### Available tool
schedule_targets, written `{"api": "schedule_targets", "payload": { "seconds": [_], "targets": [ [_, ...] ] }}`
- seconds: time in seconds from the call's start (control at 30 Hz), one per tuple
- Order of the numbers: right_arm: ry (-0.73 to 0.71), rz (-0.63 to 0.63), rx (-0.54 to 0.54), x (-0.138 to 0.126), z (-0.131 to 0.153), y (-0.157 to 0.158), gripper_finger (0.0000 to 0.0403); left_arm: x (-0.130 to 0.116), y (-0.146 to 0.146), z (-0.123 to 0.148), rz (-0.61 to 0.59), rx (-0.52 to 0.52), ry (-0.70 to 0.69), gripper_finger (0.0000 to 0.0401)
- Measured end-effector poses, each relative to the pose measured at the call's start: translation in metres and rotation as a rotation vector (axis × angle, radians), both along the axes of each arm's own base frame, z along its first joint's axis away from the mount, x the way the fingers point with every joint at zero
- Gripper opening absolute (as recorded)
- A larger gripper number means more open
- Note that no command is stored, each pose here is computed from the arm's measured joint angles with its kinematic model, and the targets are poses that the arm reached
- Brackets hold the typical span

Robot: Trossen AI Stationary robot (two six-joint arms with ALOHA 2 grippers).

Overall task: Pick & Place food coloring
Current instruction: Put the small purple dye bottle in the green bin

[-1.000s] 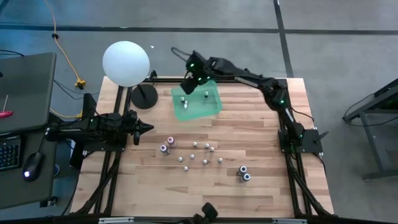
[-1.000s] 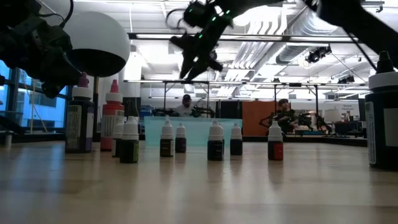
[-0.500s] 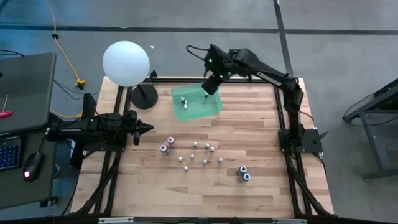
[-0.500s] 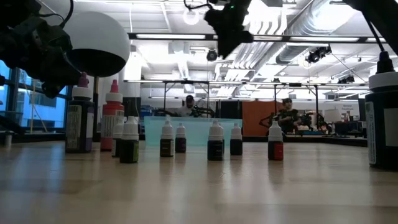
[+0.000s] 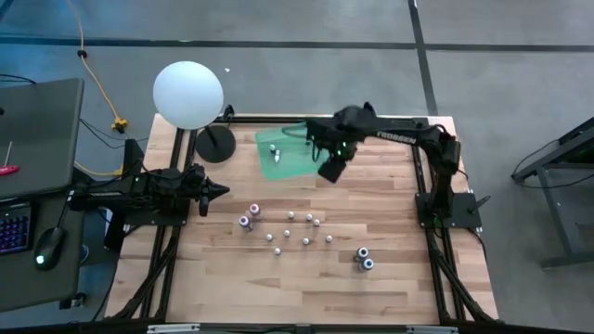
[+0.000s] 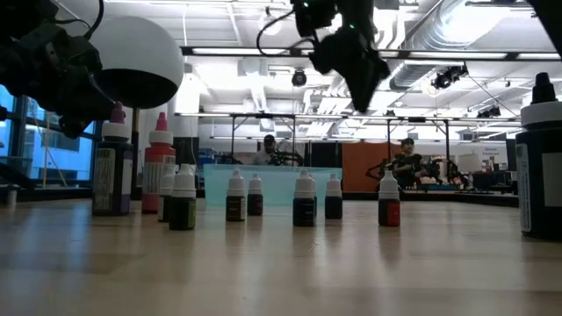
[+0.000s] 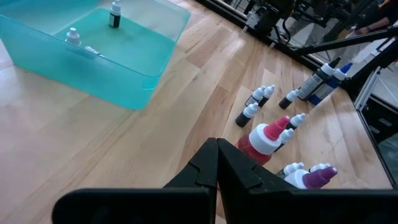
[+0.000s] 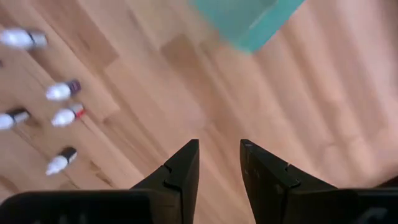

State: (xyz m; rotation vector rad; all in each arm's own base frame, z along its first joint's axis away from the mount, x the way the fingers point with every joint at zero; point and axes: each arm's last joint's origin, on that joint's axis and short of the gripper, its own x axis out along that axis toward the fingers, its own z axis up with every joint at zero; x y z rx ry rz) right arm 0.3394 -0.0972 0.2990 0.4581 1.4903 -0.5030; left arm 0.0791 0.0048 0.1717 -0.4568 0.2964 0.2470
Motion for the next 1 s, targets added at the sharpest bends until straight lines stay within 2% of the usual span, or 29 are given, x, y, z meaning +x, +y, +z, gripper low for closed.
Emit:
{"api": "schedule_targets", "payload": {
  "seconds": [0.1,0.3,0.47,0.57,0.83,1.0],
  "targets": [
    [-0.037,-0.011,0.038,-0.008,-0.019,0.018,0.0108,0.000,0.000,0.000,0.000,0.000,0.000,0.0000],
    [-0.237,-0.051,0.150,-0.028,-0.045,0.061,0.0108,0.000,0.000,0.000,-0.001,-0.001,0.000,0.0000],
    [-0.338,-0.047,0.230,-0.047,-0.063,0.101,0.0108,0.000,0.000,0.000,-0.002,-0.001,0.000,0.0000],
    [-0.394,-0.009,0.214,-0.054,-0.072,0.120,0.0108,0.000,0.000,0.000,-0.001,-0.001,0.000,0.0000],
    [-0.571,0.159,0.088,-0.058,-0.087,0.157,0.0108,0.000,0.000,0.000,-0.002,-0.001,0.000,0.0000],
    [-0.628,0.198,0.057,-0.062,-0.098,0.171,0.0109,0.000,0.000,0.000,0.000,-0.007,-0.001,0.0000]
  ]
}}
